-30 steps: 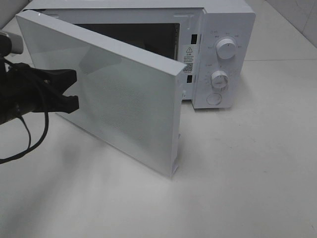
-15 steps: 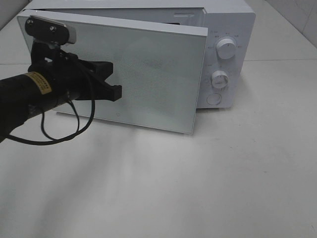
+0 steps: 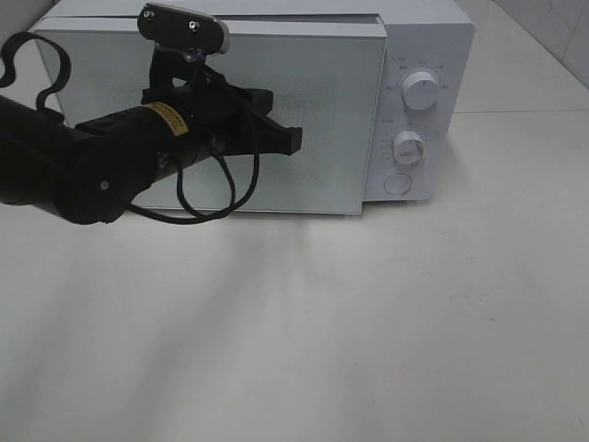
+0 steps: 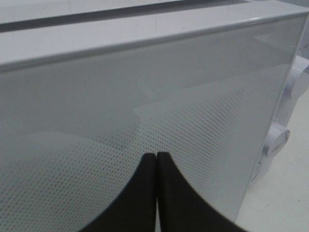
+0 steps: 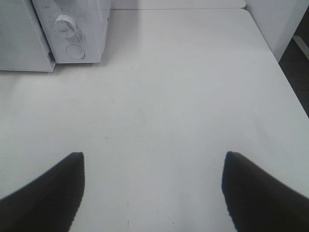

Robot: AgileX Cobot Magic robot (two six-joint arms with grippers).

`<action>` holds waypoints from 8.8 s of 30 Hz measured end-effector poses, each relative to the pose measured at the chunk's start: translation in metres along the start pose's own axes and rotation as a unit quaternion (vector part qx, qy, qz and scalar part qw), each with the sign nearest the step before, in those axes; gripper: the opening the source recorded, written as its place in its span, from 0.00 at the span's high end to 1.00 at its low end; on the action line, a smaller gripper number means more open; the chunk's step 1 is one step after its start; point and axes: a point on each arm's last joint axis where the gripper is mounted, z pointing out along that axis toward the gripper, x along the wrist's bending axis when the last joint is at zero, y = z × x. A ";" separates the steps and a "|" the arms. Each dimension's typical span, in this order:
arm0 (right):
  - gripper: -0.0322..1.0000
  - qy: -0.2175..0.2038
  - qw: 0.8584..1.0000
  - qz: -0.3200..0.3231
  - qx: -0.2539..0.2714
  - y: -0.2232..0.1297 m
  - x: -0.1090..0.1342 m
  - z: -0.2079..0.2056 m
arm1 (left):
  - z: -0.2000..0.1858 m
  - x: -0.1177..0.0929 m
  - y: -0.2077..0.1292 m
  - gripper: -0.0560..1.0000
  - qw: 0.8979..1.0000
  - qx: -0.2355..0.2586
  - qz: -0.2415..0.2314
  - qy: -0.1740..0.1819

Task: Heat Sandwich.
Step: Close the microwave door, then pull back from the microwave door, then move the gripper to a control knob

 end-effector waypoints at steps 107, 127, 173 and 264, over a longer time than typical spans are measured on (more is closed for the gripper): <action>0.23 0.000 1.000 0.000 0.000 0.000 0.000 0.000 | -0.070 -0.049 0.024 0.02 0.958 0.270 0.005 -0.097; 0.23 0.000 1.000 0.000 0.000 0.000 0.000 0.000 | -0.151 0.045 0.056 0.01 0.898 0.434 -0.070 -0.014; 0.23 0.000 1.000 0.000 0.000 0.000 0.000 0.000 | -0.350 0.053 0.010 0.01 0.918 0.306 -0.151 0.200; 0.23 0.006 1.000 -0.006 -0.004 0.050 0.005 0.029 | -0.403 0.013 0.008 0.01 0.963 0.106 -0.071 0.237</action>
